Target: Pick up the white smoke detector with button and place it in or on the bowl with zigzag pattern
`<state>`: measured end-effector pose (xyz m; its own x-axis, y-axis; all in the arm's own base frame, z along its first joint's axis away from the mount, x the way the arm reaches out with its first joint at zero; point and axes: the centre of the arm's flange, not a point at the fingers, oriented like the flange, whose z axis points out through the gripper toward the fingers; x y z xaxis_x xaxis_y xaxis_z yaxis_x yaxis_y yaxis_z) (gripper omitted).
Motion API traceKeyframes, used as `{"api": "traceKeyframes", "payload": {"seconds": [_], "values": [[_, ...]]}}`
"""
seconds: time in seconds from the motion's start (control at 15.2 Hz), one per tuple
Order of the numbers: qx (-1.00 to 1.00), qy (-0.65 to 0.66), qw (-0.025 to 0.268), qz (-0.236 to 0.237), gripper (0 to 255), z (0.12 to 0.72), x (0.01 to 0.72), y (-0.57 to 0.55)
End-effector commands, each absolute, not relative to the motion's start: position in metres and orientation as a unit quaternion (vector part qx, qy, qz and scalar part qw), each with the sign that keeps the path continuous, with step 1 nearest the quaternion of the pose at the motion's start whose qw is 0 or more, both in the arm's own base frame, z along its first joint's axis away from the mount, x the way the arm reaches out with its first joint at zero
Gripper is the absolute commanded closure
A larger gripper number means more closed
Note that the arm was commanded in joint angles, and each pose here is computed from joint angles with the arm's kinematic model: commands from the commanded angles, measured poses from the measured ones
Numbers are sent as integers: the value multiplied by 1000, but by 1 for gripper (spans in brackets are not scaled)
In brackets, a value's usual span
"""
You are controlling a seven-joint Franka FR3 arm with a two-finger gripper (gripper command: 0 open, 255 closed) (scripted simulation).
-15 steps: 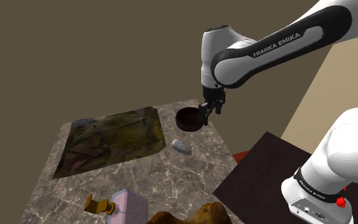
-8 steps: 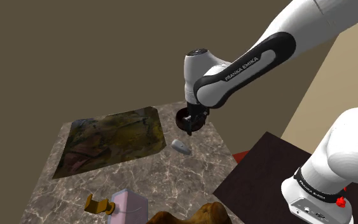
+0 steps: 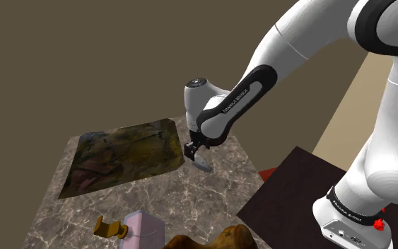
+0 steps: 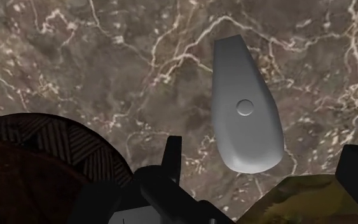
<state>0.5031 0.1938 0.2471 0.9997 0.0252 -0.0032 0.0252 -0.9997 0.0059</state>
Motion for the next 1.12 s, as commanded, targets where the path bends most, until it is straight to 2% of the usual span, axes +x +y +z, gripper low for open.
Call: {"api": "traceKeyframes", "payload": {"seconds": [0.0,0.46,0.99,1.06], "values": [[1000,11,3,1,0,235,510,201],[1000,11,3,1,0,195,510,200],[1000,11,3,1,0,195,510,200],[1000,11,3,1,255,195,510,200]]}}
